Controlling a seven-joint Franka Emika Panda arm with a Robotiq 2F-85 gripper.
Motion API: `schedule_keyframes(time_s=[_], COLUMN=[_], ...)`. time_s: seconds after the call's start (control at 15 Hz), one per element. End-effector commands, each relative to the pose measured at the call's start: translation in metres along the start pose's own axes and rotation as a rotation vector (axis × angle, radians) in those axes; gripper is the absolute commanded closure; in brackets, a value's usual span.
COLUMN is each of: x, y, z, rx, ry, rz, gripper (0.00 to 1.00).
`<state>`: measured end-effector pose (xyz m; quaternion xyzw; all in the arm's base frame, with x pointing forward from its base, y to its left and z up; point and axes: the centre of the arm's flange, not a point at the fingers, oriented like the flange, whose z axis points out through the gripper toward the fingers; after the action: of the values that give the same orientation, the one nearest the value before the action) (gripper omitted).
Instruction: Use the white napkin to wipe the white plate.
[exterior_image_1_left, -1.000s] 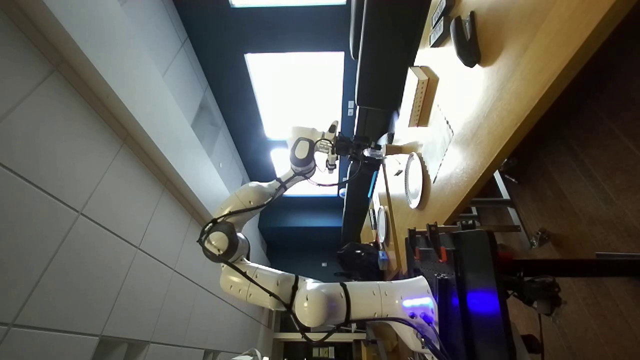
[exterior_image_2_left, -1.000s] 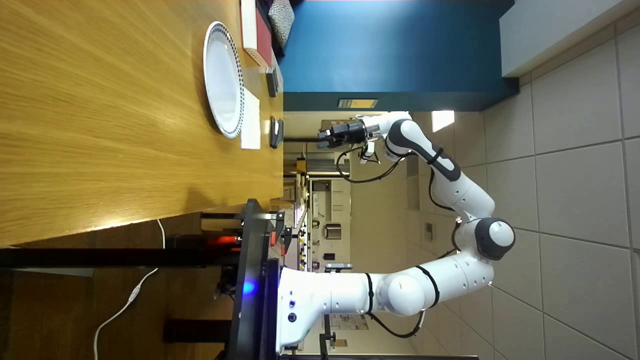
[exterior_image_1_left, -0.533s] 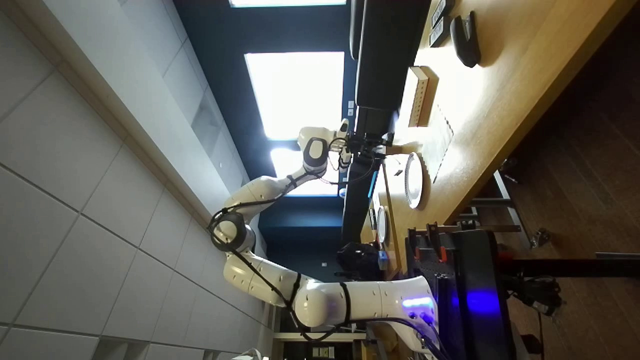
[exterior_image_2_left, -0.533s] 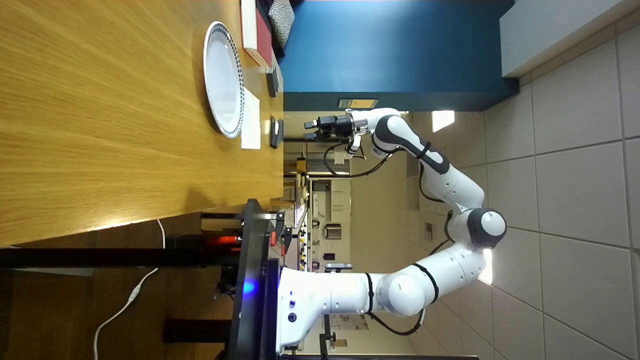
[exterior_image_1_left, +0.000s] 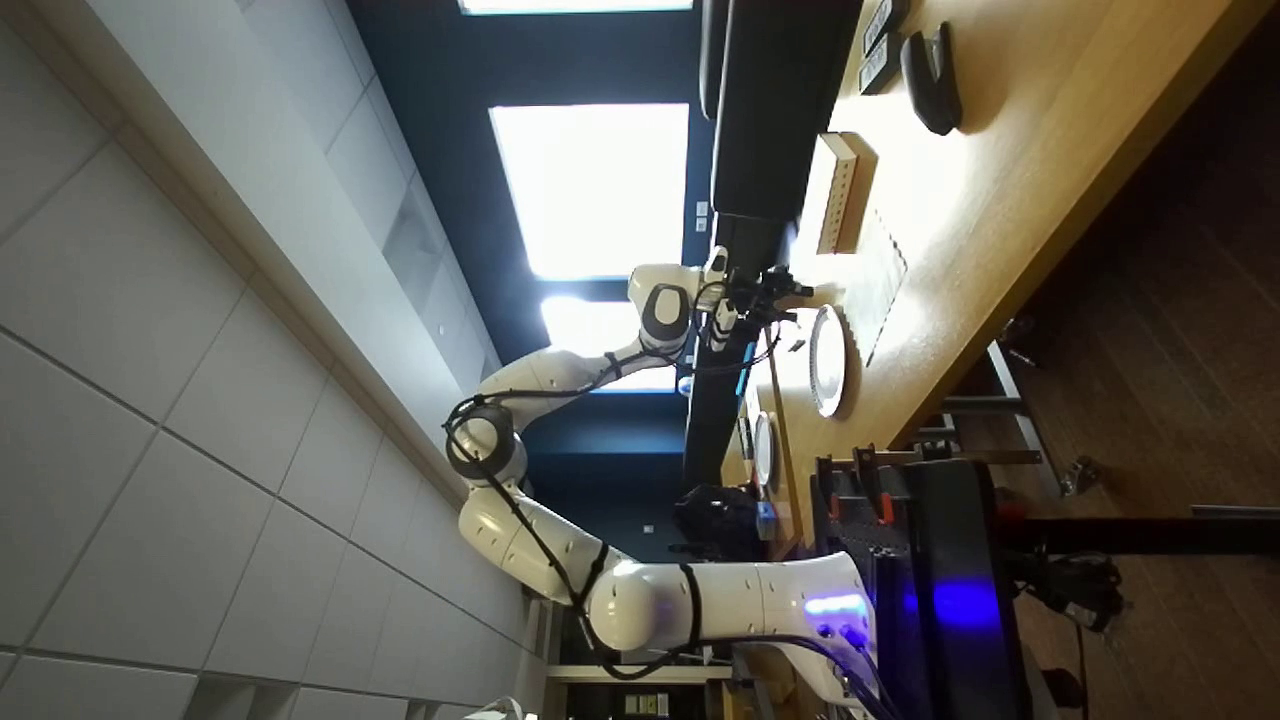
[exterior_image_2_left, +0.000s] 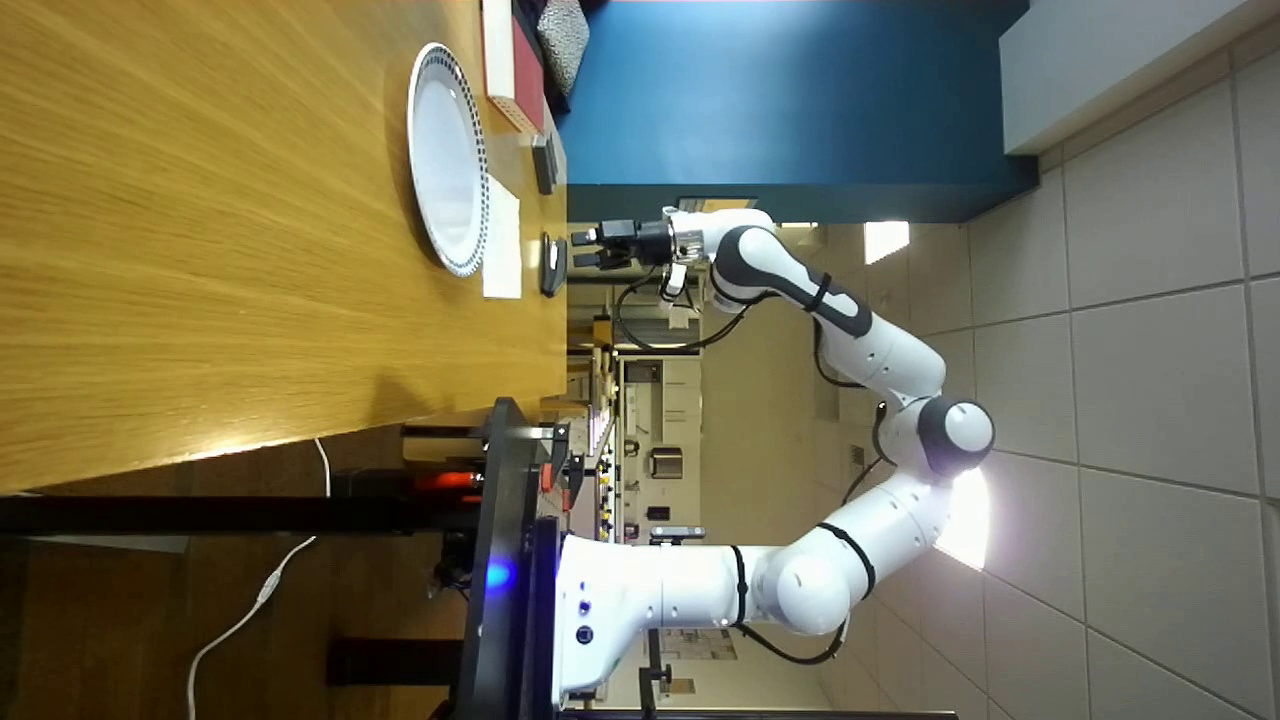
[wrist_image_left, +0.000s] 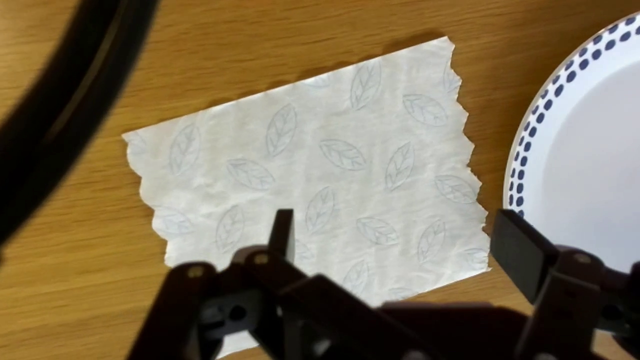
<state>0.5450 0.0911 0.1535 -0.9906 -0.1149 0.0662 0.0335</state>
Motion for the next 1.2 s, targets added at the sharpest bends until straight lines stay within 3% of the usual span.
schedule_keyframes(time_s=[0.0, 0.33, 1.13], x=[0.008, 0.012, 0.011], y=[-0.008, -0.007, 0.018], z=[-0.002, 0.014, 0.056], rx=[-0.047, -0.073, -0.108], ry=[0.079, 0.13, 0.105], rz=[0.022, 0.048, 0.084], gripper=[0.0, 0.0, 0.0])
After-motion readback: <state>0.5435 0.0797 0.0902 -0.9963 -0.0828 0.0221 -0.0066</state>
